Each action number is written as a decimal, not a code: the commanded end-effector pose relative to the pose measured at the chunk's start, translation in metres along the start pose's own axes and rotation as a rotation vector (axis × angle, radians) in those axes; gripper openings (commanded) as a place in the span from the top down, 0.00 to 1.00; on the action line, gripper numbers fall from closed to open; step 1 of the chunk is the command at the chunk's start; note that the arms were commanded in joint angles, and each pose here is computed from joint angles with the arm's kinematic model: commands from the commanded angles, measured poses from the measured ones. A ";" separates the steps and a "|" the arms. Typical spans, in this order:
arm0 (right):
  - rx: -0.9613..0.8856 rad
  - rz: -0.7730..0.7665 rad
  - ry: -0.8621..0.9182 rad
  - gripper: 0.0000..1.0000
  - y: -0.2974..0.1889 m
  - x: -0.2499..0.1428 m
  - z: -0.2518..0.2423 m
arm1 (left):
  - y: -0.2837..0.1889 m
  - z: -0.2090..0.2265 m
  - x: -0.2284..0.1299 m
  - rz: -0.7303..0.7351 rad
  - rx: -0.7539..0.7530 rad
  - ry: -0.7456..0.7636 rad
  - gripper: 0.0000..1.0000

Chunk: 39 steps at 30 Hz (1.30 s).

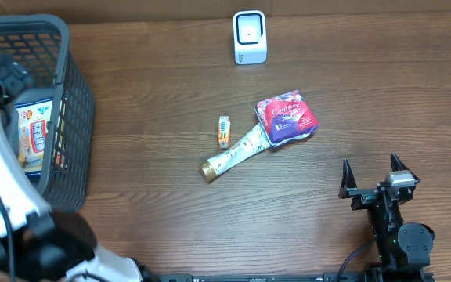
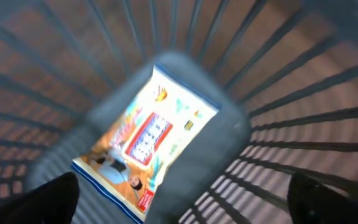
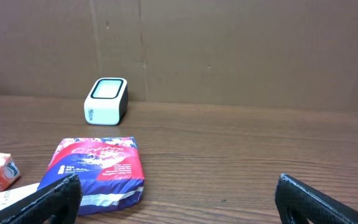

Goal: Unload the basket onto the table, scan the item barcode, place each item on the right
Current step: 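Grasp the yellow snack bag in the basket with the left gripper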

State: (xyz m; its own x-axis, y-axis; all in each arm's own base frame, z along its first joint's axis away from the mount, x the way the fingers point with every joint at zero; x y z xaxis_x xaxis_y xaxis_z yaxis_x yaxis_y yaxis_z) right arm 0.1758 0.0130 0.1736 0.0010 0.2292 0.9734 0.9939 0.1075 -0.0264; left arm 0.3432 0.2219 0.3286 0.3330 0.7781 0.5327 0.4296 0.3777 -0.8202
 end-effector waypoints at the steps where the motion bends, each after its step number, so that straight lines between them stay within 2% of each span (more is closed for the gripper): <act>1: -0.002 -0.004 -0.001 0.00 0.000 -0.002 0.001 | 0.057 0.000 -0.016 0.132 0.055 0.037 0.00; 5: -0.002 -0.004 -0.001 0.00 0.000 -0.002 0.001 | 0.104 -0.002 -0.034 0.258 0.063 0.046 0.00; 12: -0.002 -0.004 -0.001 0.00 0.000 -0.002 0.001 | 0.165 0.014 -0.052 0.319 0.225 0.086 0.00; 16: -0.002 -0.004 -0.001 0.00 0.000 -0.002 0.001 | 0.207 0.021 -0.074 0.412 0.250 0.169 0.00; 21: -0.002 -0.004 -0.001 0.00 0.000 -0.002 0.001 | 0.225 0.025 -0.086 0.452 0.276 0.177 0.02; 22: -0.002 -0.004 -0.001 0.00 0.000 -0.002 0.001 | 0.227 0.027 -0.086 0.452 0.285 0.179 0.05; 25: -0.002 -0.004 -0.001 0.00 0.000 -0.002 0.001 | 0.227 0.029 -0.085 0.441 0.307 0.186 0.24; 26: -0.002 -0.004 -0.001 0.00 0.000 -0.002 0.001 | 0.227 0.030 -0.085 0.438 0.314 0.189 0.35; 27: -0.002 -0.004 -0.001 0.00 0.000 -0.002 0.001 | 0.227 0.030 -0.084 0.436 0.318 0.189 0.66; 28: -0.002 -0.004 -0.001 0.00 0.000 -0.002 0.001 | 0.227 0.030 -0.084 0.437 0.318 0.189 0.85; 29: -0.002 -0.004 -0.001 0.00 0.000 -0.002 0.001 | 0.227 0.030 -0.085 0.439 0.317 0.189 0.95; 34: -0.002 -0.004 -0.002 0.00 0.000 -0.002 0.001 | 0.219 0.026 -0.079 0.437 0.318 0.180 0.96; 39: -0.002 -0.004 -0.001 0.00 0.000 -0.002 0.001 | 0.183 0.009 -0.047 0.382 0.270 0.105 0.96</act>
State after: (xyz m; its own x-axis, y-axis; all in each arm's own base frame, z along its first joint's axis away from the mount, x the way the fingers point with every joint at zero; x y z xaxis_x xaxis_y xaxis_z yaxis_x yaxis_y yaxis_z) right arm 0.1758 0.0130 0.1735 0.0018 0.2292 0.9734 0.9938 0.1075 -0.0271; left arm 0.3830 0.2587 0.1259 0.5553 0.8203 0.1366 -0.0586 0.2024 -0.9775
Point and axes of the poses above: each gripper's point midway between its finger pads, its own y axis out along the fingers, its own z axis along the line the jaws close on, x = y × z, the point moved 7 cm from there along -y, back along the fingers, and after that the axes turned 13 degrees about -y, right-handed, at the moved point
